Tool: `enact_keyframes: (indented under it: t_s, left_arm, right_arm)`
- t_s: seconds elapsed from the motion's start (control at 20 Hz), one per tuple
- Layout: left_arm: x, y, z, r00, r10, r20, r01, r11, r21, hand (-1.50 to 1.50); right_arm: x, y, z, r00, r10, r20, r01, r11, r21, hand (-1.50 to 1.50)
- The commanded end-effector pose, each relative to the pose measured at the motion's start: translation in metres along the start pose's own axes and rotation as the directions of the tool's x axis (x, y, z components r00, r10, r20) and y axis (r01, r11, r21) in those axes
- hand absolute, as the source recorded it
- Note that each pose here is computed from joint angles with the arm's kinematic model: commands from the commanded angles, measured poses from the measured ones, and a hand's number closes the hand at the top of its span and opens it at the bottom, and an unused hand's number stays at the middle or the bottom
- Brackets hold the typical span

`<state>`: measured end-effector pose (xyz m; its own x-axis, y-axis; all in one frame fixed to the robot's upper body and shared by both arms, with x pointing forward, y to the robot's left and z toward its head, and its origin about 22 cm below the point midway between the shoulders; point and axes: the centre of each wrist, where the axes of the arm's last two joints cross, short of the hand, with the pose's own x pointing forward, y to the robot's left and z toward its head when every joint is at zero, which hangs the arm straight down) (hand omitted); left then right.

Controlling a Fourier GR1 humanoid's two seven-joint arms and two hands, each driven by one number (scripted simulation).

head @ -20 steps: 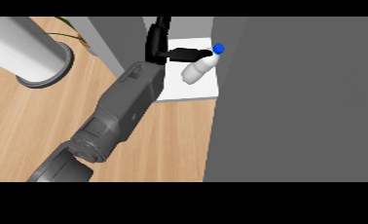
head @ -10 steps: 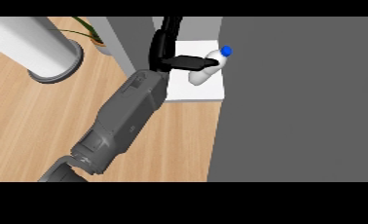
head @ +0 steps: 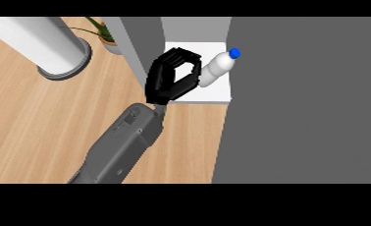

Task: Pick up the bottled water, place it into the cabinet and close the cabinet

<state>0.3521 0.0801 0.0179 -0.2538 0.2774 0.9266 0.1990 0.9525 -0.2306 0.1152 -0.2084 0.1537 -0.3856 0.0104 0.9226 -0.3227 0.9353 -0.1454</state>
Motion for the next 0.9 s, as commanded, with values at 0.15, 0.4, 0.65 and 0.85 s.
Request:
enact_keyframes:
  t_s: [0.15,0.4,0.65,0.85]
  left_arm:
    - [0.010,0.020,0.056,0.999,-0.004,-0.038,0.004,1.000,0.002,1.50]
    - [0.045,0.050,0.106,1.000,-0.019,-0.006,0.019,1.000,0.022,1.50]
    - [0.065,0.059,0.142,1.000,-0.020,0.008,0.020,0.999,0.050,1.50]
    - [0.064,0.078,0.167,0.999,-0.036,0.013,0.035,0.998,0.060,1.50]
  right_arm:
    - [0.024,0.011,0.001,0.993,0.106,-0.046,-0.094,0.974,0.208,1.50]
    - [0.033,0.021,0.006,0.995,0.019,-0.095,0.007,0.964,0.267,1.50]
    - [0.026,0.050,-0.003,0.991,-0.072,-0.111,0.102,0.950,0.294,1.50]
    - [0.037,0.058,-0.012,0.989,-0.080,-0.125,0.119,0.928,0.353,1.50]
